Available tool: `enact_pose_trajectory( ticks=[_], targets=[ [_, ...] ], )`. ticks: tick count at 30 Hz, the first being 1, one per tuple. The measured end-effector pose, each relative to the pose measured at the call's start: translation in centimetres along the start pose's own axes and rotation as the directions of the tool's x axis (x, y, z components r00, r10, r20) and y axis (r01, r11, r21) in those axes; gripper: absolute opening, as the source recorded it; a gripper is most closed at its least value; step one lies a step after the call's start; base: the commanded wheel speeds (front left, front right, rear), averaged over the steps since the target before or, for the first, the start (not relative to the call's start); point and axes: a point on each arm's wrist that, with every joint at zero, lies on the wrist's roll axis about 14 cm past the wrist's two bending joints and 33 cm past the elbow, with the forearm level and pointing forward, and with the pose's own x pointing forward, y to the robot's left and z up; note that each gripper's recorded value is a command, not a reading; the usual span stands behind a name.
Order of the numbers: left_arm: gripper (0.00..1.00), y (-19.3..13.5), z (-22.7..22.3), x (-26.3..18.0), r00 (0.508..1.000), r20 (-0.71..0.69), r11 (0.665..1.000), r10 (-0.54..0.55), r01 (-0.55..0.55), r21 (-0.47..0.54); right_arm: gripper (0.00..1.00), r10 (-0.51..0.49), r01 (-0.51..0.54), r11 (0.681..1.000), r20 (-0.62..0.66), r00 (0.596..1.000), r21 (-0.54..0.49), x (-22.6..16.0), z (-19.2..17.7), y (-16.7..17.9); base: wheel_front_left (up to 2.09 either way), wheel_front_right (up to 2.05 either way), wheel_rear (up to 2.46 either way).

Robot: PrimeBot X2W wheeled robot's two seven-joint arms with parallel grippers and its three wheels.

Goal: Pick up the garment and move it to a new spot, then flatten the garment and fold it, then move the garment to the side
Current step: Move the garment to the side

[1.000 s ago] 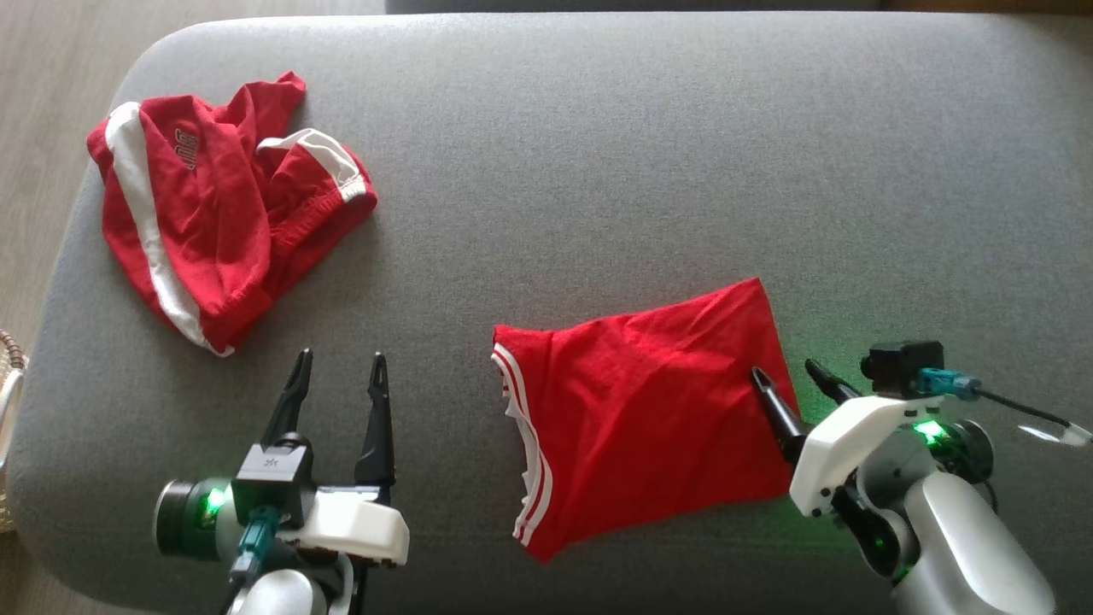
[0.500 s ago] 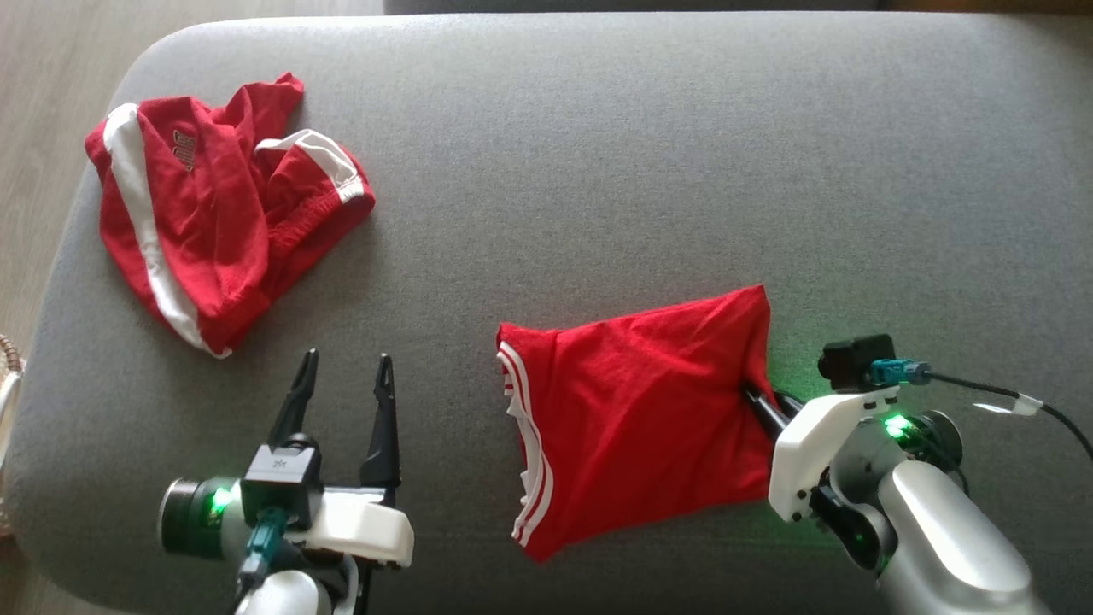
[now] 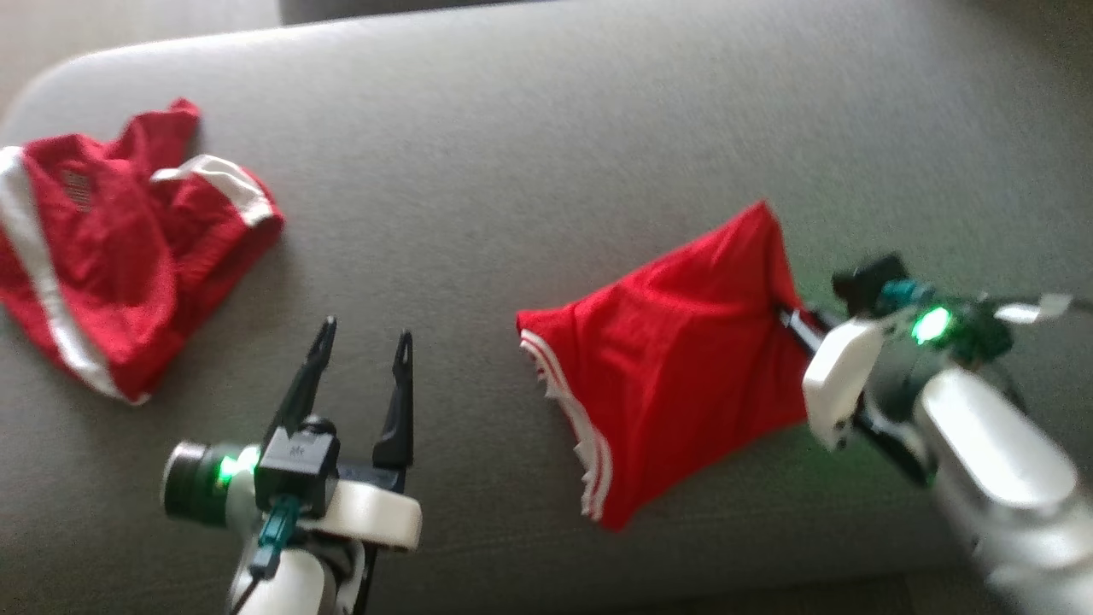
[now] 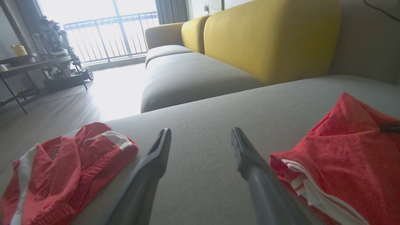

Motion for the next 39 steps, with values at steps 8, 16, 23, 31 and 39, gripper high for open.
enact_pose_trajectory(
  ticks=[8, 16, 23, 31, 39],
  targets=[
    [1.0, -3.9, -0.6, 5.4, 0.981, 0.04, 0.981, -0.191, 0.189, 0.038, 0.0, -0.091, 0.099, 0.986, 0.063, 0.994, -0.131, 0.8, 4.2, -6.6, 0.0, 0.0, 0.0],
    [1.0, -10.0, -2.0, 10.4, 0.909, 0.101, 0.915, -0.404, 0.403, 0.023, 0.0, -0.281, 0.286, 0.955, 0.067, 0.957, -0.083, -0.2, 4.4, -15.5, 0.0, 0.0, 0.0],
    [1.0, -13.9, -4.4, 13.2, 0.862, 0.13, 0.866, -0.49, 0.499, -0.044, 0.0, -0.453, 0.455, 0.89, 0.042, 0.89, -0.04, -1.6, 3.2, -22.7, 0.0, 0.0, 0.0],
    [1.0, -15.3, -7.1, 13.7, 0.847, 0.114, 0.843, -0.519, 0.53, -0.096, 0.0, -0.573, 0.572, 0.82, 0.019, 0.82, 0.013, -3.0, 1.6, -27.3, 0.0, 0.0, 0.0],
    [1.0, -15.2, -7.2, 14.4, 0.852, 0.132, 0.846, -0.507, 0.521, -0.113, 0.0, -0.592, 0.592, 0.806, 0.019, 0.806, 0.03, -2.8, 1.2, -28.0, 0.0, 0.0, 0.0]
  ],
)
